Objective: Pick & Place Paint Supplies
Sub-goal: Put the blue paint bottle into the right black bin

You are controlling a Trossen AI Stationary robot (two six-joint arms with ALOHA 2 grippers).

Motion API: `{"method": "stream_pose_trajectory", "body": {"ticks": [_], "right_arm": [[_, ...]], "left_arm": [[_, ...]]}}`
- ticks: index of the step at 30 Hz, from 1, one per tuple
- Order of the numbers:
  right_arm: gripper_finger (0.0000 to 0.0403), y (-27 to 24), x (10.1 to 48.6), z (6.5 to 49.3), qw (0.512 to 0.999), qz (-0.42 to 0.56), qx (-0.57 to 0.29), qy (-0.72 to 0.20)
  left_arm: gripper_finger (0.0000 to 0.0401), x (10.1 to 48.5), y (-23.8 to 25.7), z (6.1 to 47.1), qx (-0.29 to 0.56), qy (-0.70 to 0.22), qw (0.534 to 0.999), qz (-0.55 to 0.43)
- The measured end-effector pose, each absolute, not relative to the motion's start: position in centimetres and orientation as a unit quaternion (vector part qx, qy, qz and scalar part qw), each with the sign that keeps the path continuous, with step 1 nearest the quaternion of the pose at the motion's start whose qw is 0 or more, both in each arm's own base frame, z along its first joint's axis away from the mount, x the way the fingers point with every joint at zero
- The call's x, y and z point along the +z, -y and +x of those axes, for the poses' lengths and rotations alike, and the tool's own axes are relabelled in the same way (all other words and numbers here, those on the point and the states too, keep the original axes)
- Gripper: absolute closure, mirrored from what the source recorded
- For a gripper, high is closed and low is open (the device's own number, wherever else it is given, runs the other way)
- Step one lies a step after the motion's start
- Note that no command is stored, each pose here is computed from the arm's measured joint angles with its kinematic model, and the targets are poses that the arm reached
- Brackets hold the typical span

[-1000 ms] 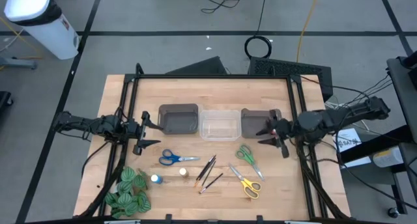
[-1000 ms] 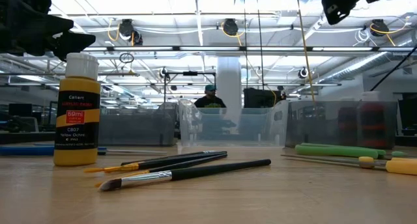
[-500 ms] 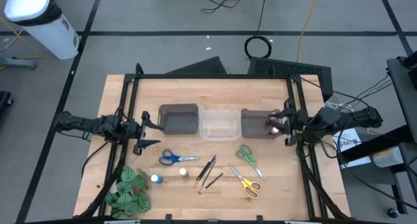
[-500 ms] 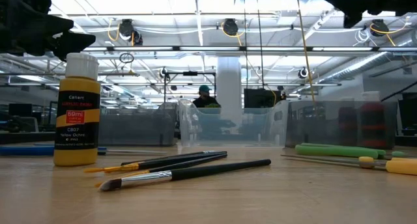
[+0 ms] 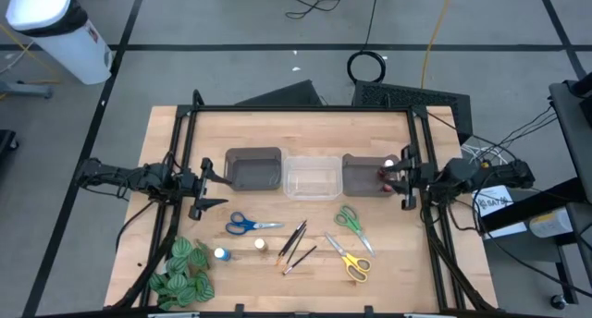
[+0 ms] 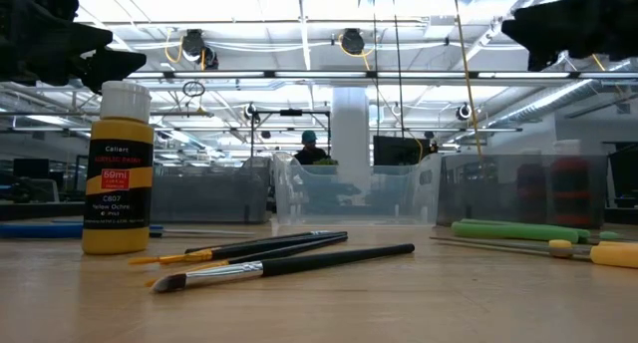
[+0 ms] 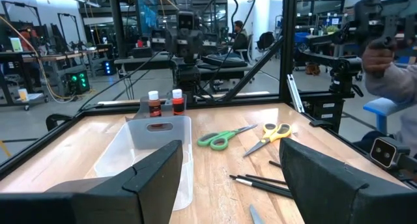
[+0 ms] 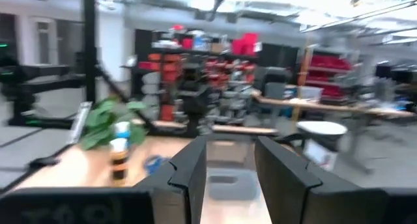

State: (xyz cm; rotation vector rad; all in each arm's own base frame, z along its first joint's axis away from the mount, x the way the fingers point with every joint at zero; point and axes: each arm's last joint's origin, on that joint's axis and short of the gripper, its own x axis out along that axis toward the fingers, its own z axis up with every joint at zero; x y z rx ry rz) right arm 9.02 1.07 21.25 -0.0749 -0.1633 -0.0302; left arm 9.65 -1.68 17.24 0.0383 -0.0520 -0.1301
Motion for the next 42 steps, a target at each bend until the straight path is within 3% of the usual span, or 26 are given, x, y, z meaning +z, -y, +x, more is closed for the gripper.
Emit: {"method": "stream_pose_trajectory", "body": {"ticks": [7, 42], "right_arm": [[0.0286, -1.5, 19.0, 9.6, 0.997, -0.029, 0.049, 0.055], [0.0287, -1.6, 18.0, 9.8, 0.997, -0.022, 0.051, 0.052]], "left_arm": [[0.0132, 17.2, 1.7, 9.7, -0.065, 0.026, 0.997, 0.019], [0.0132, 17.8, 1.7, 9.6, -0.064, 0.055, 0.996, 0.017]]}}
